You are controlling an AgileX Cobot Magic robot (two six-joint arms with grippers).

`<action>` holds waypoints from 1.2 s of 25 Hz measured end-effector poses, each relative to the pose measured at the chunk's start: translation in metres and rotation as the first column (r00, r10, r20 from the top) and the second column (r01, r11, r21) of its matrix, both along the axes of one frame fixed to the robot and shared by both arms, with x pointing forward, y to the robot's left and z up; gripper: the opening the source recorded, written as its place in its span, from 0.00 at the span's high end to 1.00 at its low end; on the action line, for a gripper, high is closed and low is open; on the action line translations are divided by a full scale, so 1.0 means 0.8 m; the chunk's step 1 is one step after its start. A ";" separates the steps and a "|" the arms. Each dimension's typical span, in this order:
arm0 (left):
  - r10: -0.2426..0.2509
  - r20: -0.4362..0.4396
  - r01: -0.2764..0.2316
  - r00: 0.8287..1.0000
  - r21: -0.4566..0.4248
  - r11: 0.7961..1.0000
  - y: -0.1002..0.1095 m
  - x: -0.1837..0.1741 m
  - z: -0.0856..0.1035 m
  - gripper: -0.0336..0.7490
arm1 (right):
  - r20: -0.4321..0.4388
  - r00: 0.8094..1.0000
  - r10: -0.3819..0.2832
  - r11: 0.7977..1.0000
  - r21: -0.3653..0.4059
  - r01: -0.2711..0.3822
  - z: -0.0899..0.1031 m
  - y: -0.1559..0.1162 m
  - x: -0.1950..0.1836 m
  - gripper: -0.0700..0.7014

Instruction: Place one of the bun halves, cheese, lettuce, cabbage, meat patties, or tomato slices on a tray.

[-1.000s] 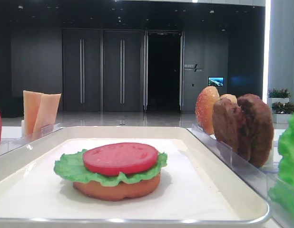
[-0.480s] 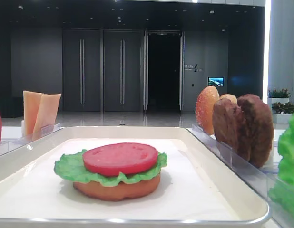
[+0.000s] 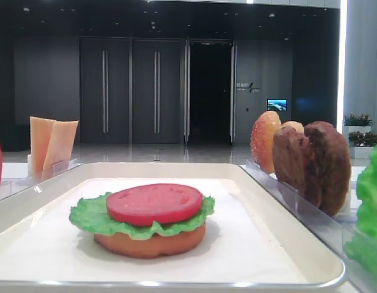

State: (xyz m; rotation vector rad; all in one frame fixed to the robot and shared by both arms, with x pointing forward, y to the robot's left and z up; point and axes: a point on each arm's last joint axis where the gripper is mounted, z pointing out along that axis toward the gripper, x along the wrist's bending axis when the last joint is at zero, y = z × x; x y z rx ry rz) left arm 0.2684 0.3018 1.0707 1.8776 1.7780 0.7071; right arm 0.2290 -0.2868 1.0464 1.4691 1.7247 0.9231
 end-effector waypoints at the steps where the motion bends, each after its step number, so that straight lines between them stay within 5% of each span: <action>1: -0.005 0.015 0.005 1.000 0.001 1.000 0.000 -0.003 -0.003 0.23 | 0.000 1.000 0.000 1.000 0.000 0.000 0.000 0.000 0.000 0.30; 10: -0.018 0.150 0.019 0.988 -0.005 1.000 -0.004 -0.023 -0.030 0.23 | 0.000 1.000 0.000 1.000 0.000 0.000 0.000 0.000 0.000 0.30; 19: -0.093 0.324 0.086 0.941 0.036 0.996 -0.005 -0.048 -0.033 0.23 | 0.000 1.000 0.000 1.000 0.000 0.000 0.000 0.000 0.000 0.30; 30: -0.051 0.325 0.055 0.944 -0.003 0.998 -0.004 -0.048 -0.035 0.23 | 0.000 1.000 0.000 1.000 0.000 0.000 0.000 0.000 0.000 0.30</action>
